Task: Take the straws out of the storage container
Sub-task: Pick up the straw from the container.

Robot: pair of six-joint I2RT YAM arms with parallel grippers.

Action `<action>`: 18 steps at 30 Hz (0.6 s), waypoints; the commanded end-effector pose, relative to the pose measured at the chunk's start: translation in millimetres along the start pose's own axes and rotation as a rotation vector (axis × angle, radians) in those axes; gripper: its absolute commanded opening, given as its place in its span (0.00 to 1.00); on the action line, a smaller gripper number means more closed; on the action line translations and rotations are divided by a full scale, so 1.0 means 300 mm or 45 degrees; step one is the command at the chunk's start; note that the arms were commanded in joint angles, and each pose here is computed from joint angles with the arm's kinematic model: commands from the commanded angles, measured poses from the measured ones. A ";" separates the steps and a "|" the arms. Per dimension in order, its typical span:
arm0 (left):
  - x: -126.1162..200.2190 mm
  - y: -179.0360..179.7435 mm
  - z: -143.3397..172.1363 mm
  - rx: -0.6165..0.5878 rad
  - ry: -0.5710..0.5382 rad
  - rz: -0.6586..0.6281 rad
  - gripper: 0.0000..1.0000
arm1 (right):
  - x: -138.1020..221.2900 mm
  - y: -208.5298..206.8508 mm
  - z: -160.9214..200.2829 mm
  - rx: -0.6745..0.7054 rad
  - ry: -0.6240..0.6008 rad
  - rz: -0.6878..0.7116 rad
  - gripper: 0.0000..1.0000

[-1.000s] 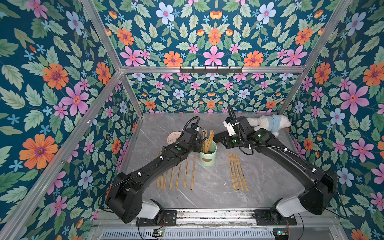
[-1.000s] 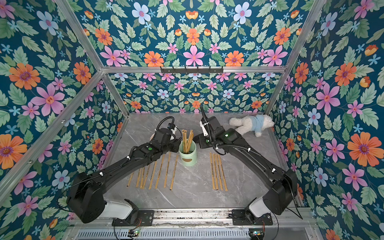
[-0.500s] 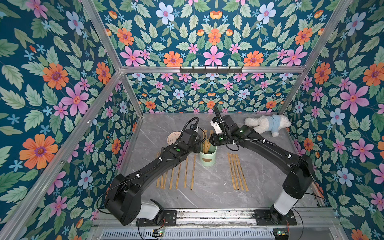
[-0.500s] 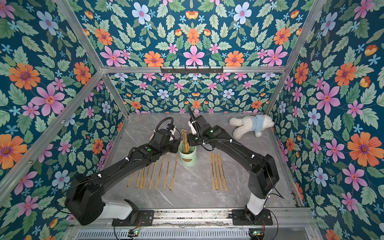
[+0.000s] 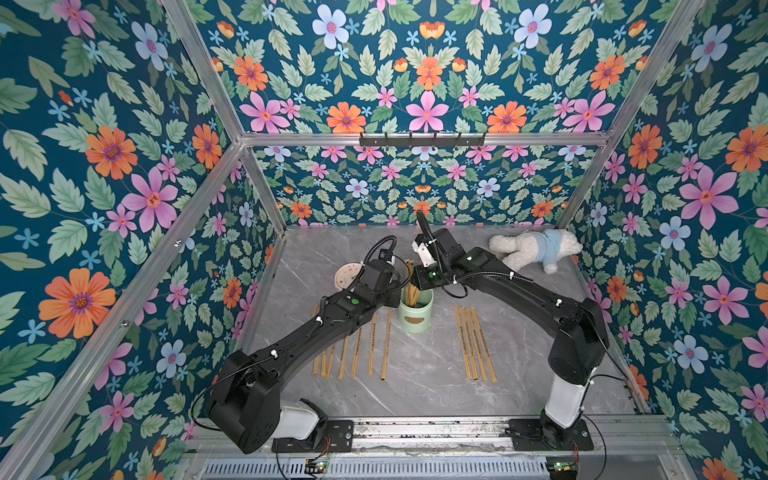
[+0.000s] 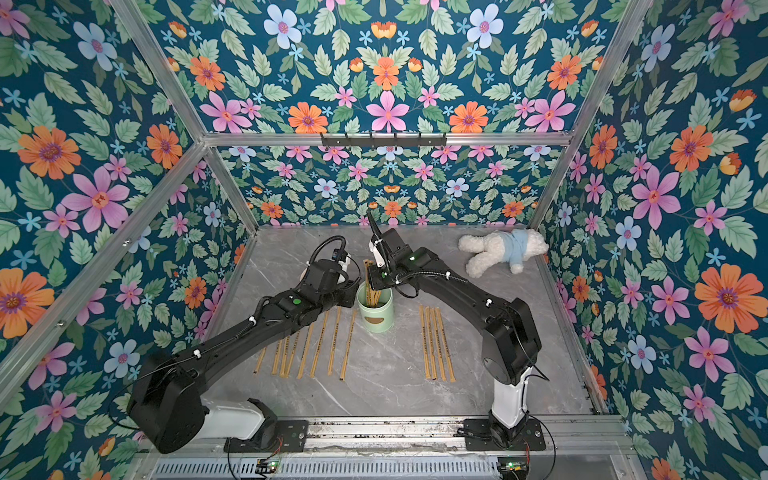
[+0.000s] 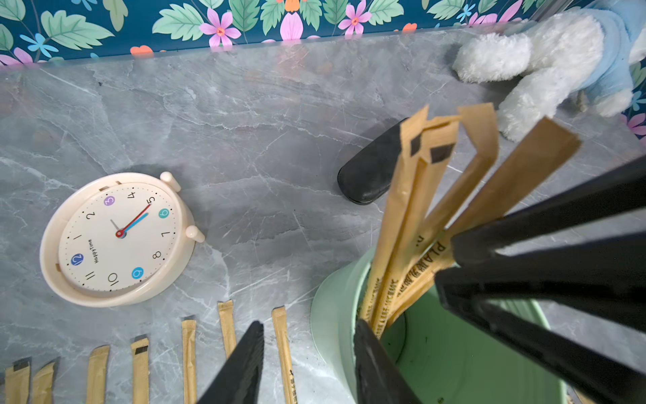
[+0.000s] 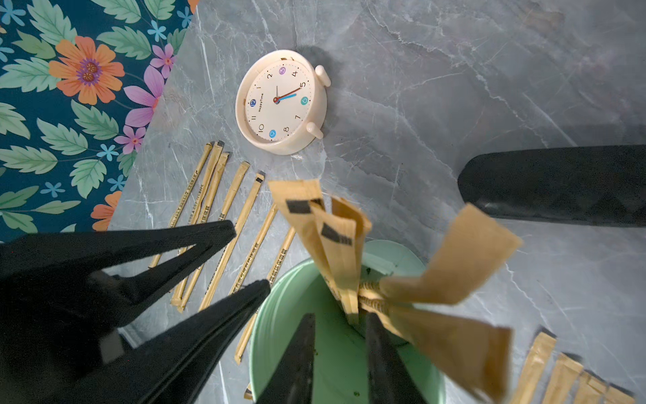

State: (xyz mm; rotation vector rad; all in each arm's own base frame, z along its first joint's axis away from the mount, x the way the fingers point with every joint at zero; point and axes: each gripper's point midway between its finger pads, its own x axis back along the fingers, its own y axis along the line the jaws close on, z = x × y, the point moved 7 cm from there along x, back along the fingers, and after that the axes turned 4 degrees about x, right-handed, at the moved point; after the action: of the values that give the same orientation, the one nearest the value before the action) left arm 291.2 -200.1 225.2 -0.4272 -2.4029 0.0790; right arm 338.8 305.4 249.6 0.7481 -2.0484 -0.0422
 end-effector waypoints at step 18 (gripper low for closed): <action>0.013 0.011 -0.007 -0.004 -0.021 -0.022 0.45 | -0.053 -0.007 -0.022 0.038 0.032 0.037 0.27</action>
State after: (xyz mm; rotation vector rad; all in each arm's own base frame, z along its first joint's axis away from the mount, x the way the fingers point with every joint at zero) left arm 290.3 -198.0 227.7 -0.4197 -2.4134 0.0790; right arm 349.9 314.1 242.7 0.7454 -2.0365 -0.0088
